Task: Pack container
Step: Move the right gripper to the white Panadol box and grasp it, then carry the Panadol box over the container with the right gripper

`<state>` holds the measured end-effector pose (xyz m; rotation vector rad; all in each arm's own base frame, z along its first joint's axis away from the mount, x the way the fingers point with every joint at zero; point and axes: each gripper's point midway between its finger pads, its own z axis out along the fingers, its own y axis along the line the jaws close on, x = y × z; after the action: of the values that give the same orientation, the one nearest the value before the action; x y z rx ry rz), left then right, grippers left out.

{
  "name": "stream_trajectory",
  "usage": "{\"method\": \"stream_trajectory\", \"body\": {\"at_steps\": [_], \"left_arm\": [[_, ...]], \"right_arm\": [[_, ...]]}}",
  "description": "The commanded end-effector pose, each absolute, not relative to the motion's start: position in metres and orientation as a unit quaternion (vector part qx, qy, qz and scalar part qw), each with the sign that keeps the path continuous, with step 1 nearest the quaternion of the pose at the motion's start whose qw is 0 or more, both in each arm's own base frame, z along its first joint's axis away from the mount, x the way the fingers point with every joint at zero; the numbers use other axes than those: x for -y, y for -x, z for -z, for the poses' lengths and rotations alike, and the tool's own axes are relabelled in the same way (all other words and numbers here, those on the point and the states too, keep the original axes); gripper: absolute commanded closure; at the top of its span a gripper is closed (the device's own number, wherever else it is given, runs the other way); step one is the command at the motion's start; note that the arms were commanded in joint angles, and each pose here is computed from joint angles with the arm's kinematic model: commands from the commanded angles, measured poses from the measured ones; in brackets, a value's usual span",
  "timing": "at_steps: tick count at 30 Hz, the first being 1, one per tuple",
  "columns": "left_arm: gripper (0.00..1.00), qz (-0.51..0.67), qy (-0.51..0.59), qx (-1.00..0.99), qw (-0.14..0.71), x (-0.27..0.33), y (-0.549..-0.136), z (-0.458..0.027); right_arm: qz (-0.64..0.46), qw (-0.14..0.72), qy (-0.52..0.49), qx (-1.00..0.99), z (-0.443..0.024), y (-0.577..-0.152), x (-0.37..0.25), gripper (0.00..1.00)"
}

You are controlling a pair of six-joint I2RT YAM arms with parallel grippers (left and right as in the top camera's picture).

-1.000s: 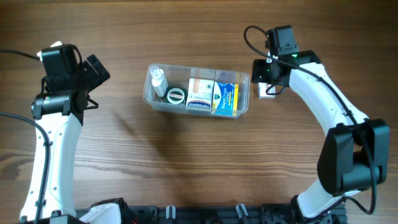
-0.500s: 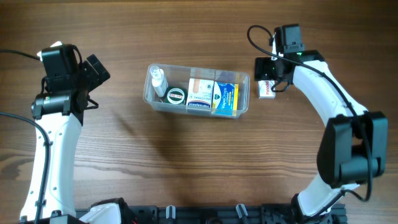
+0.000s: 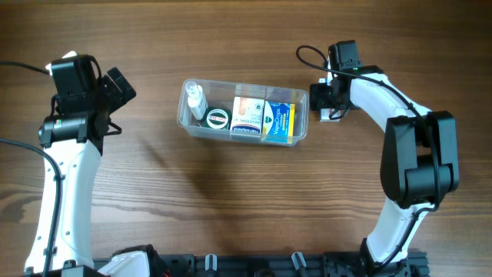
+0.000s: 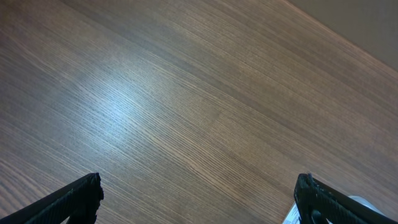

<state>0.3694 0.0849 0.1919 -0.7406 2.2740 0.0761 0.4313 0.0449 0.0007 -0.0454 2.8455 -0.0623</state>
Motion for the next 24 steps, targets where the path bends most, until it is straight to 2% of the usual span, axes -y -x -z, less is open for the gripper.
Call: {"method": "stream_trajectory", "body": {"at_steps": [1,12,16,24], "left_arm": [[0.00,-0.028,0.291,-0.879,0.377,-0.087,-0.371,-0.201],[0.00,-0.028,0.291,-0.879,0.377,-0.087,-0.371,-0.201],[0.00,-0.028,0.291,-0.879,0.377,-0.087,-0.371,-0.201],[0.00,-0.028,0.291,-0.879,0.377,-0.087,-0.371,-0.201]], "right_arm": [[0.031,0.134,0.014,-0.990,0.005,-0.427,-0.037,0.26],[0.030,0.146,0.014,-0.989,-0.011,-0.427,-0.037,0.38],[0.028,0.162,0.013,-0.986,-0.026,-0.430,-0.037,0.48],[0.023,0.201,0.011,-0.979,-0.065,-0.432,-0.038,0.49]]}}
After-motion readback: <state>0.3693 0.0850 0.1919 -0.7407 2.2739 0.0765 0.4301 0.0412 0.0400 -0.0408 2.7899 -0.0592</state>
